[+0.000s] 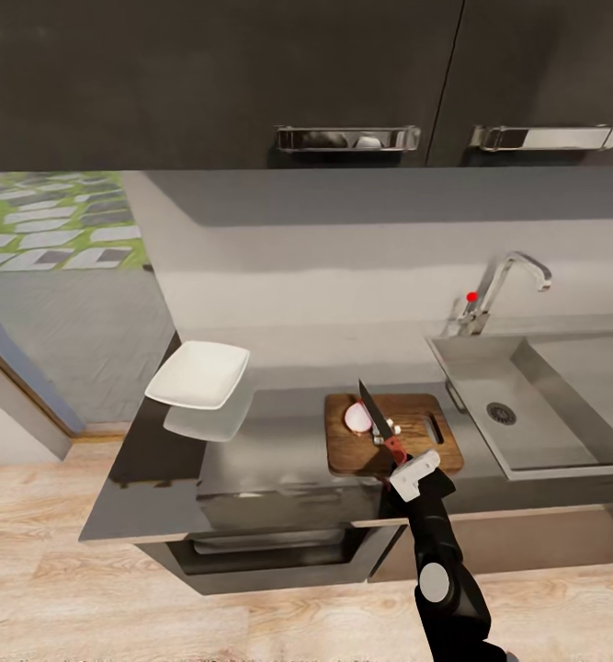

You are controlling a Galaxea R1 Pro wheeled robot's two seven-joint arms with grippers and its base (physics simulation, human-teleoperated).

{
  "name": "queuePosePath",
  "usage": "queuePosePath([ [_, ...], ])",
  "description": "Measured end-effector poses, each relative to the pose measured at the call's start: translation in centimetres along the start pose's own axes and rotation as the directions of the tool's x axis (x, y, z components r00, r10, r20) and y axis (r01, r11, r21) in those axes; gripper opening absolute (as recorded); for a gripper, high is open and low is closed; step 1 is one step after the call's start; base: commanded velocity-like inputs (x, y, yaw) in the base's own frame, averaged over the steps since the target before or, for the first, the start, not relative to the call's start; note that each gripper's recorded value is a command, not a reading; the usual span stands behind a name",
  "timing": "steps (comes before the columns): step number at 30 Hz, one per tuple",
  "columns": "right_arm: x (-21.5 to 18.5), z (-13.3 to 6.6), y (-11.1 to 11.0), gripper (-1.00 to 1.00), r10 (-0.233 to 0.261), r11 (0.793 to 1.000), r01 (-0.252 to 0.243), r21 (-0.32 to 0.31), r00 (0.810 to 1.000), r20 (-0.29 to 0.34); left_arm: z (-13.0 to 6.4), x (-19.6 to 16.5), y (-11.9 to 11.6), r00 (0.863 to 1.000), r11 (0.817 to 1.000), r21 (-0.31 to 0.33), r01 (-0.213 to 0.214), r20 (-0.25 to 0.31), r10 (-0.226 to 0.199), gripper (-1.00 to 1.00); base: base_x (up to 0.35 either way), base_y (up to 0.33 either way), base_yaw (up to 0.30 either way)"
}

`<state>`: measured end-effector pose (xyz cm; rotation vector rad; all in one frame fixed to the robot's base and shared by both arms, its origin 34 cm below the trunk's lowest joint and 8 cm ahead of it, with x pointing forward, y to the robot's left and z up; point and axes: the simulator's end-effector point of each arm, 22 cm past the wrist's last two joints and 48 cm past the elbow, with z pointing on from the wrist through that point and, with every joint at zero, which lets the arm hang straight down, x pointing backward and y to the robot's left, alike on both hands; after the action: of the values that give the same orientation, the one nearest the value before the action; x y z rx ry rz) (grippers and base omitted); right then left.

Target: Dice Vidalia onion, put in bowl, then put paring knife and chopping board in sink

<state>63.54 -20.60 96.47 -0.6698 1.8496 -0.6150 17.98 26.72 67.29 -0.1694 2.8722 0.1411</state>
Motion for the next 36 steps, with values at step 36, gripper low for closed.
queuePosePath([
  [36, 1.0, 0.4, 1.5, -1.00, 0.209, 0.976, -0.210, -0.051, 0.978, -0.027, -0.1, 1.2, 0.1, 0.999, 1.000, -0.003, -0.004, -0.035, 0.004, 1.00, 0.000, -0.005, 0.000],
])
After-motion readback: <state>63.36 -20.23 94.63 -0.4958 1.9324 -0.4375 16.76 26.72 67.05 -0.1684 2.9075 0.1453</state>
